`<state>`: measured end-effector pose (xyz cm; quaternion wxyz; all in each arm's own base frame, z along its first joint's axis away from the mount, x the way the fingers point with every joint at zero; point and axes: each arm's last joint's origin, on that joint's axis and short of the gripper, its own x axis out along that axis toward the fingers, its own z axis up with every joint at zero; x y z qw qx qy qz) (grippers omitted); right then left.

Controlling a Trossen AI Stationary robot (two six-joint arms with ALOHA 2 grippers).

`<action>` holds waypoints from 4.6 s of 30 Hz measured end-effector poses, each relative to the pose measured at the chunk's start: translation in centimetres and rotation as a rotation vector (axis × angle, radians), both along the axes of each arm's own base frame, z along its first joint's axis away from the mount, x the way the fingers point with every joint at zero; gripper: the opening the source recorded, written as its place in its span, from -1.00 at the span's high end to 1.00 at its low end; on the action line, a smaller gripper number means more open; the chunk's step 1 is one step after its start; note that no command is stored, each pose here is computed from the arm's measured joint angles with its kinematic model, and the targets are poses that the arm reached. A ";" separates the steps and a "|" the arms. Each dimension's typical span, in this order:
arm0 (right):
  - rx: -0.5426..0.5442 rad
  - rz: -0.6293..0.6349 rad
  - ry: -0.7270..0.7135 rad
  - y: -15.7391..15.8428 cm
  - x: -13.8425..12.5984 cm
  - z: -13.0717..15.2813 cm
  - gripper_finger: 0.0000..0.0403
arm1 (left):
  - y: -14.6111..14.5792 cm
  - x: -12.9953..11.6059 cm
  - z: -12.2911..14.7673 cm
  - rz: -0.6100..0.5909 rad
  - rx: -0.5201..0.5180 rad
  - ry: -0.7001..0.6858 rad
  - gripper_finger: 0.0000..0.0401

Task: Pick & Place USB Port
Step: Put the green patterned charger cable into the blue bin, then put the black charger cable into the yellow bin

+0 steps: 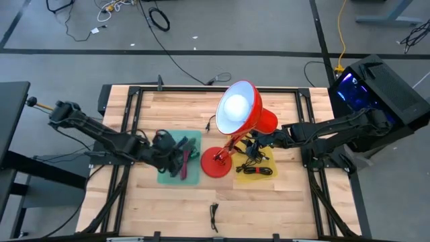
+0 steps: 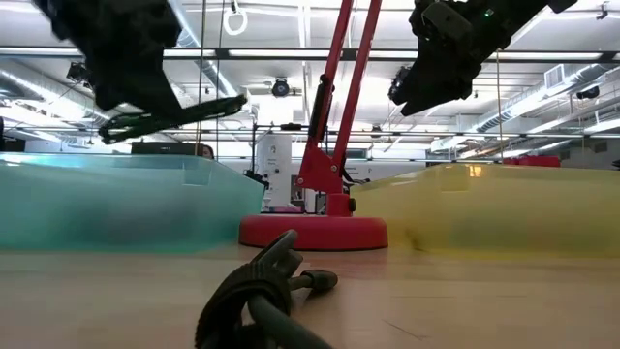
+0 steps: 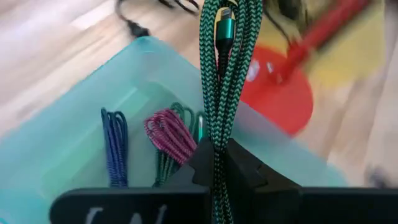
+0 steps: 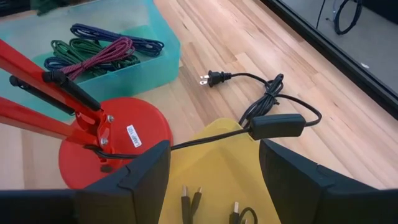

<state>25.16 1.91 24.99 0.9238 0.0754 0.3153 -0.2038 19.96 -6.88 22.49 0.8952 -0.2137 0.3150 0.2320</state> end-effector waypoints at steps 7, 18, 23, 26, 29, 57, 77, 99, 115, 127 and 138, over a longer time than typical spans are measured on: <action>-0.012 0.009 -0.005 0.0 0.1 0.1 -0.23 | 0.9 -1.8 -3.2 0.185 -0.141 -0.181 0.92; -0.017 0.010 -0.011 0.0 0.1 0.1 -0.23 | 0.9 -2.0 -4.1 0.139 -0.110 -0.161 0.61; -0.033 -0.007 -0.013 -0.1 0.1 0.2 -0.23 | 1.0 -2.0 -4.0 0.144 -0.091 -0.164 0.53; -0.036 -0.005 -0.012 -0.1 0.1 0.2 -0.23 | 1.0 -2.0 -4.0 0.097 -0.033 -0.144 0.51; -0.034 -0.006 -0.013 -0.1 0.1 0.2 -0.23 | 0.6 -1.6 -3.6 -0.049 0.050 -0.139 0.51; -0.002 0.011 -0.115 0.1 0.7 0.9 -0.23 | -13.7 12.2 -1.7 -1.392 0.697 0.049 0.50; -0.018 0.026 -0.103 0.1 0.7 0.9 -0.23 | -14.9 16.6 -5.7 -1.568 0.650 0.157 0.50; -0.007 0.083 -0.076 0.4 1.8 -0.3 -0.23 | -14.0 18.1 -8.7 -1.570 0.574 0.168 0.51; -0.021 0.091 -0.075 0.4 1.8 -0.2 -0.23 | -13.6 18.4 -8.2 -1.520 0.402 0.177 0.97; -0.058 0.070 -0.067 -0.1 1.8 -0.2 -0.23 | -13.7 18.4 -3.4 -1.390 0.367 0.193 0.98; -0.065 0.063 -0.031 -0.4 1.6 -0.4 -0.23 | -10.4 12.2 4.5 -1.078 0.421 0.181 0.98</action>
